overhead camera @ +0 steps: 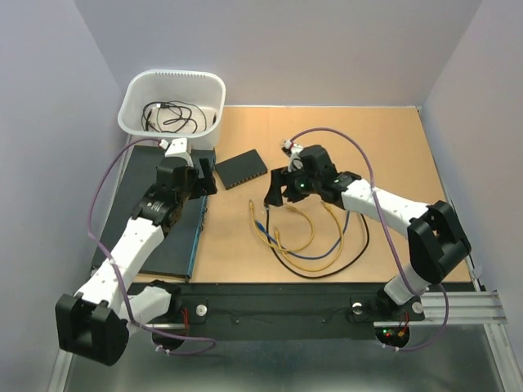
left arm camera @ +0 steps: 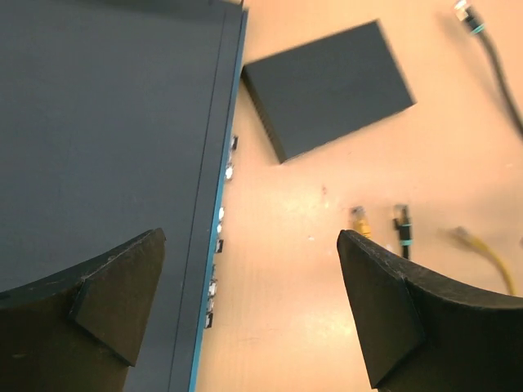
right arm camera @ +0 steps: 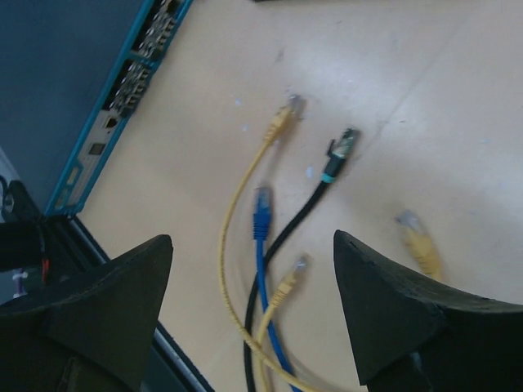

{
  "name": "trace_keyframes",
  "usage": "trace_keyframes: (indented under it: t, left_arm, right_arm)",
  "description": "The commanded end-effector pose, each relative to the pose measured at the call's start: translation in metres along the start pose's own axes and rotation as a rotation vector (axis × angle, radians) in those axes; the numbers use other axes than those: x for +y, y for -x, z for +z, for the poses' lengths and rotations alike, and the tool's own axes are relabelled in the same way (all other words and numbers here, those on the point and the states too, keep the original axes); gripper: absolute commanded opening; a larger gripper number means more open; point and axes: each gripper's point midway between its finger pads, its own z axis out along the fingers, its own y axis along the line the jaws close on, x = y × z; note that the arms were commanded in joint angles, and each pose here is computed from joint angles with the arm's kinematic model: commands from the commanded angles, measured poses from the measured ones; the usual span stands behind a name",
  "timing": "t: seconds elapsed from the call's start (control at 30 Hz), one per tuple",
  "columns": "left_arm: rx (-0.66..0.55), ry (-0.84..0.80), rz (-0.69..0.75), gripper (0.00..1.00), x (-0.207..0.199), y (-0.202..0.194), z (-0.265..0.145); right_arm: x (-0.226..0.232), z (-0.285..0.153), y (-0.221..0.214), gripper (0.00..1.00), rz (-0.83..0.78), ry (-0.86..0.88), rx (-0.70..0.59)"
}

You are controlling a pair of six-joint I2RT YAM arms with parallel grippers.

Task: Insert the plug into the switch port

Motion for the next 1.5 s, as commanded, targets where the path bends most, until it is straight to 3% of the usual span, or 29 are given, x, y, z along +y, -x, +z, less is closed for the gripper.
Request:
trace_keyframes:
  t: [0.0,0.17,0.47,0.8,1.0,1.1,1.2,1.33,1.47]
  left_arm:
    - [-0.133,-0.083,-0.017,0.99,-0.016,0.043,-0.025]
    - [-0.222,-0.123,-0.042,0.99,-0.018,0.058,-0.049]
    - [-0.291,-0.169,-0.058,0.99,-0.021,0.067,-0.072]
    - [-0.319,-0.164,-0.062,0.99,-0.018,0.069,-0.081]
    - [-0.32,-0.147,-0.065,0.99,-0.014,0.069,-0.081]
    - [-0.317,-0.164,-0.065,0.99,-0.017,0.068,-0.081]
    - [-0.324,-0.224,-0.08,0.99,-0.028,0.069,-0.082]
    - [-0.276,-0.469,-0.088,0.99,-0.071,0.059,-0.084]
    - [-0.243,-0.609,-0.166,0.98,-0.093,0.045,-0.08]
  right_arm:
    - [0.021,0.017,-0.002,0.82,0.016,0.016,-0.022]
    - [0.029,0.06,-0.049,0.76,0.009,-0.046,0.054]
    - [0.019,0.093,-0.041,0.68,0.062,-0.142,0.006]
    - [0.009,0.123,-0.052,0.59,0.085,-0.166,0.045]
    - [0.015,0.12,-0.051,0.37,0.08,-0.144,0.048]
    - [0.018,0.113,-0.056,0.14,0.076,-0.13,0.06]
    - [0.017,0.109,-0.055,0.02,0.054,-0.124,0.044]
    - [0.032,0.086,-0.032,0.0,0.015,-0.086,-0.035]
    - [0.054,0.054,-0.005,0.0,-0.011,-0.012,-0.142]
